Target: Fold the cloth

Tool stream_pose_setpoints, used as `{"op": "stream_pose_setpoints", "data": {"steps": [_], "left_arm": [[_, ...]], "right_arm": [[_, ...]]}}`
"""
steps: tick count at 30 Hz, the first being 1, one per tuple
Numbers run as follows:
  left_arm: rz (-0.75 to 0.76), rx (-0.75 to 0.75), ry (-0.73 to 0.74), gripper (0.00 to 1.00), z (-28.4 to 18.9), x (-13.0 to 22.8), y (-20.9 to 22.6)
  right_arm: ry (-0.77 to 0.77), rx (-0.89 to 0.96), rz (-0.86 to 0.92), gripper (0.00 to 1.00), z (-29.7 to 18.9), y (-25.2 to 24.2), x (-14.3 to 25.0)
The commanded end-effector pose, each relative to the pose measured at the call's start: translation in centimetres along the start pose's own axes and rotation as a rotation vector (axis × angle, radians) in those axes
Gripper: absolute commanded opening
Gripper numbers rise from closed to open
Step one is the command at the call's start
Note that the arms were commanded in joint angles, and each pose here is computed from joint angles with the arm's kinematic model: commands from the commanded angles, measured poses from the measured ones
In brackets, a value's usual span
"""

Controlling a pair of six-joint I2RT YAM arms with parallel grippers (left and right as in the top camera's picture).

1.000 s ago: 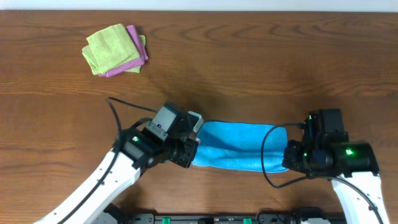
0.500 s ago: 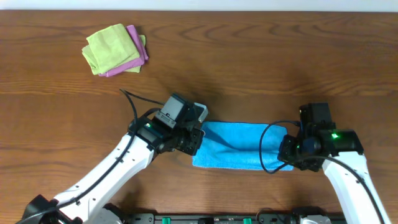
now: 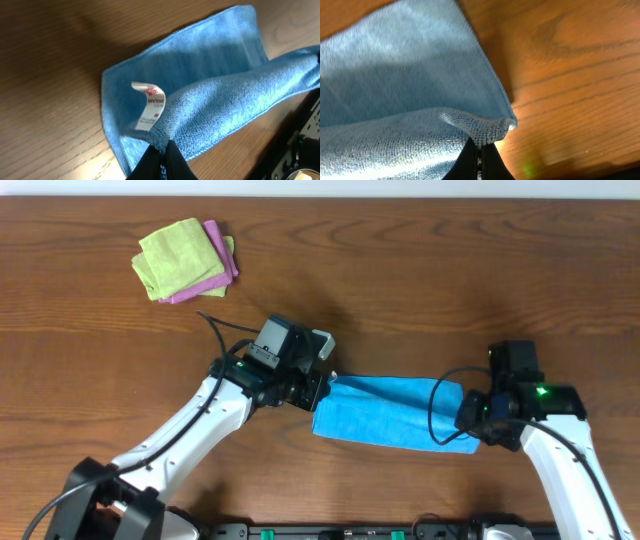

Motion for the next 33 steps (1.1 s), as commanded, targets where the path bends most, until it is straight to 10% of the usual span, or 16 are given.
{"op": "stream_pose_setpoints", "data": {"steps": [1, 33], "left_arm": [[0.01, 0.034, 0.011, 0.06, 0.6, 0.2, 0.1], [-0.034, 0.075, 0.067, 0.06, 4.0, 0.9, 1.5]], "right_arm": [[-0.025, 0.024, 0.036, 0.02, 0.2, -0.6, -0.6], [0.06, 0.024, 0.002, 0.02, 5.4, 1.7, -2.5]]}}
Point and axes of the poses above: each gripper's point midway between its finger pads, its own z axis out along the fingers, its own y axis along the line the jaws close on, x = y × z, the point moved 5 cm from there along -z, back along the fingers, and after that the axes turned 11 degrees about z, right-handed, at the moved point
